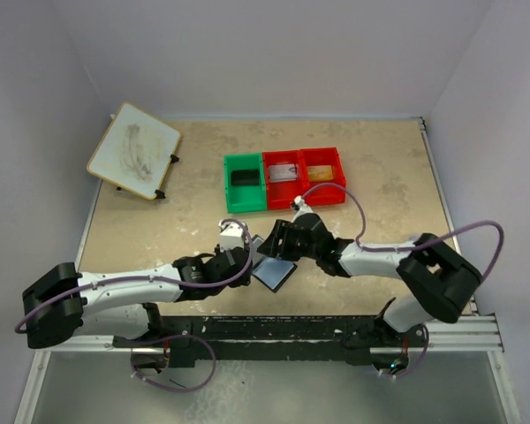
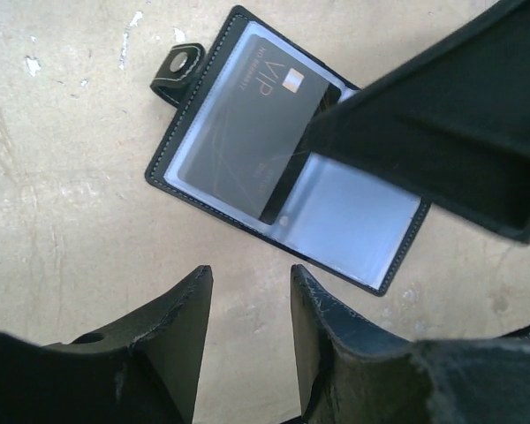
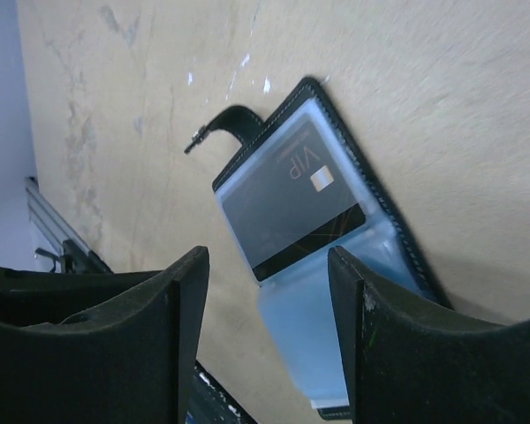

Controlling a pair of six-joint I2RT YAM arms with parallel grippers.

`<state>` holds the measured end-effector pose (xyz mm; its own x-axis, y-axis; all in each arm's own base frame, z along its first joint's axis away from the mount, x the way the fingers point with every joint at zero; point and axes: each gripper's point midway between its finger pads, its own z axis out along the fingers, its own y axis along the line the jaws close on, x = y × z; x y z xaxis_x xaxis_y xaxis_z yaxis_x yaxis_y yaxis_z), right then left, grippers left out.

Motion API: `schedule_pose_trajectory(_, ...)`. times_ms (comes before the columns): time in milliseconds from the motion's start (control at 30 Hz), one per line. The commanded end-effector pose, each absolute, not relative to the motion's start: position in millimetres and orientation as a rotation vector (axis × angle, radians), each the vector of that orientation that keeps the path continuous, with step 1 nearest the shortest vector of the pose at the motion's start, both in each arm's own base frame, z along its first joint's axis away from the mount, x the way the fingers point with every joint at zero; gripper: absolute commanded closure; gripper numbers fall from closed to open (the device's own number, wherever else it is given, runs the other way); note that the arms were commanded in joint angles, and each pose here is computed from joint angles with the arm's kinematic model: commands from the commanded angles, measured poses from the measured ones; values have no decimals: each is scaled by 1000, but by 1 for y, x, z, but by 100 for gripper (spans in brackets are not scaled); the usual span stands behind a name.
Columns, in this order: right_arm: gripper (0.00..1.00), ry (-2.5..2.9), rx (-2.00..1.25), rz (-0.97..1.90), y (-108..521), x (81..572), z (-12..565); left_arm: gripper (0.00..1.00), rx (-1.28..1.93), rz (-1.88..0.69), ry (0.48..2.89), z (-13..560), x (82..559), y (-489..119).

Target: Take the credit cards out of the card holder

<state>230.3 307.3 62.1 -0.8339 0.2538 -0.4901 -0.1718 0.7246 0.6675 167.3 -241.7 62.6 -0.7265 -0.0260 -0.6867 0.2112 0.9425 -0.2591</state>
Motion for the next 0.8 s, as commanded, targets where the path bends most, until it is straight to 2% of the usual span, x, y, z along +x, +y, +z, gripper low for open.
schedule_pose_trajectory(0, 41, 2364, 54, 1188, 343, 216, 58, 62, 96, -383, 2296, 79, 182, -247)
schedule_pose_trajectory(267, 45, 2467, 193, 923, 309, 219, 15, 63, 90, -366, 2308, 78, 181, -245)
schedule_pose_trajectory(433, 48, 2470, 235, 976, 304, 208, 12, 63, 97, -339, 2289, 82, 186, -244)
schedule_pose_trajectory(633, 51, 2440, 296, 1055, 307, 206, 15, 59, 97, -271, 2270, 92, 207, -245)
schedule_pose_trajectory(767, 58, 2437, 274, 1089, 312, 205, 15, 59, 78, -312, 2291, 93, 221, -249)
